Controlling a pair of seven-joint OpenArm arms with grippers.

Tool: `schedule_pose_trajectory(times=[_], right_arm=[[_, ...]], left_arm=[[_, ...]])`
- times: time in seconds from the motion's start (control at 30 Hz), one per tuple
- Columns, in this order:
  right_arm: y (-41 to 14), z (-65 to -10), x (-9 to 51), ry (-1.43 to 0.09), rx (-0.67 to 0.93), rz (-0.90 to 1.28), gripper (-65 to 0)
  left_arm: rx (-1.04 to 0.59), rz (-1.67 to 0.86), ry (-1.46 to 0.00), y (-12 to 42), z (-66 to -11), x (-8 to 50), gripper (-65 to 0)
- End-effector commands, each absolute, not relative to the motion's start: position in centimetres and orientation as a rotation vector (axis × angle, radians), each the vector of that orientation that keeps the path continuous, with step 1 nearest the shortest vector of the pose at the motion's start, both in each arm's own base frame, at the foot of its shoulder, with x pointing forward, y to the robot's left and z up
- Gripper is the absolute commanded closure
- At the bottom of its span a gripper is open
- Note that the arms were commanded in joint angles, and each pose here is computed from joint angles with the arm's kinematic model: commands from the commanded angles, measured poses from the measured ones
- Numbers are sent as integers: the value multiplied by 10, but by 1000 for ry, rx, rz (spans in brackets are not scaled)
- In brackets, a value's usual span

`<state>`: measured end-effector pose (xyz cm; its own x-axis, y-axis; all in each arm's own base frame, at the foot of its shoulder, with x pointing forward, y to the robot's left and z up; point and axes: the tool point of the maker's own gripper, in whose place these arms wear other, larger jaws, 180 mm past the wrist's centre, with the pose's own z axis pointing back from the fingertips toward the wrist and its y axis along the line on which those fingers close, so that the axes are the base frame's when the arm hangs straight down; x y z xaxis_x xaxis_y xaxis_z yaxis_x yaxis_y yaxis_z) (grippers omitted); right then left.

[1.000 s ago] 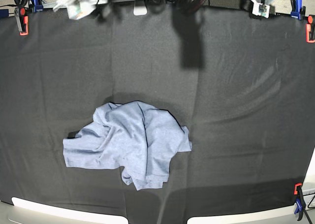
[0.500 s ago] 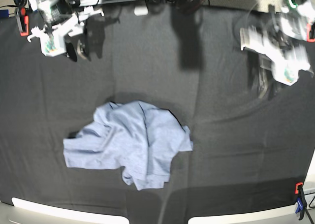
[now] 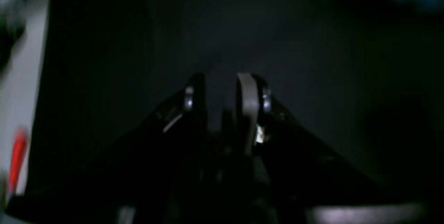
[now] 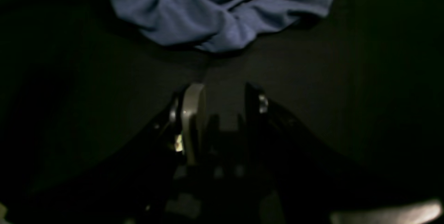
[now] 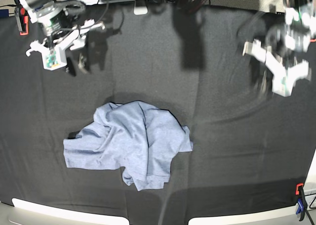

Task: Layout the t-shirt on the table in an organized manner, then fold the t-shirt properly
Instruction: 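Move the left gripper down onto the crumpled blue t-shirt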

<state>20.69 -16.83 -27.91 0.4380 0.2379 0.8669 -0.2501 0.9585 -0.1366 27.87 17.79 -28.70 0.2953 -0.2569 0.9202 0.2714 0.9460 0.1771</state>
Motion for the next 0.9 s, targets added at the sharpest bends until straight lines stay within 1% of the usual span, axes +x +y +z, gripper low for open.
schedule_pose_trajectory(times=[0.0,0.03,0.13,0.17,0.2,0.33,0.5,0.57,0.67,0.87], right_arm=[[-167,-264,215,-1138,10,310,-208],[-167,-261,218,-1148,8,311,-230],[-167,-255,226,-1178,2,310,-317],[-167,-252,229,-1191,1,310,-338],[-167,-249,232,-1203,-1,311,-344],[-167,-239,246,-1237,-12,305,-343],[-171,-226,267,-1282,-30,294,-343],[-176,-227,277,-1289,-38,281,-343],[-187,-243,290,-1254,-46,249,-343],[-207,-281,301,-1159,-56,196,-343]], left_arm=[[-15,-352,-1249,179,-277,282,-143],[-23,-344,-1257,178,-274,286,-150],[-38,-330,-1275,177,-264,297,-205],[-48,-326,-1282,176,-261,301,-214],[-65,-322,-1295,174,-257,305,-218],[-139,-327,-1330,160,-248,318,-218],[-245,-398,-1287,118,-268,339,-218],[-253,-455,-1265,98,-277,349,-218],[-264,-514,-1262,68,-281,368,-218],[-381,-497,-1257,9,-278,412,-218]])
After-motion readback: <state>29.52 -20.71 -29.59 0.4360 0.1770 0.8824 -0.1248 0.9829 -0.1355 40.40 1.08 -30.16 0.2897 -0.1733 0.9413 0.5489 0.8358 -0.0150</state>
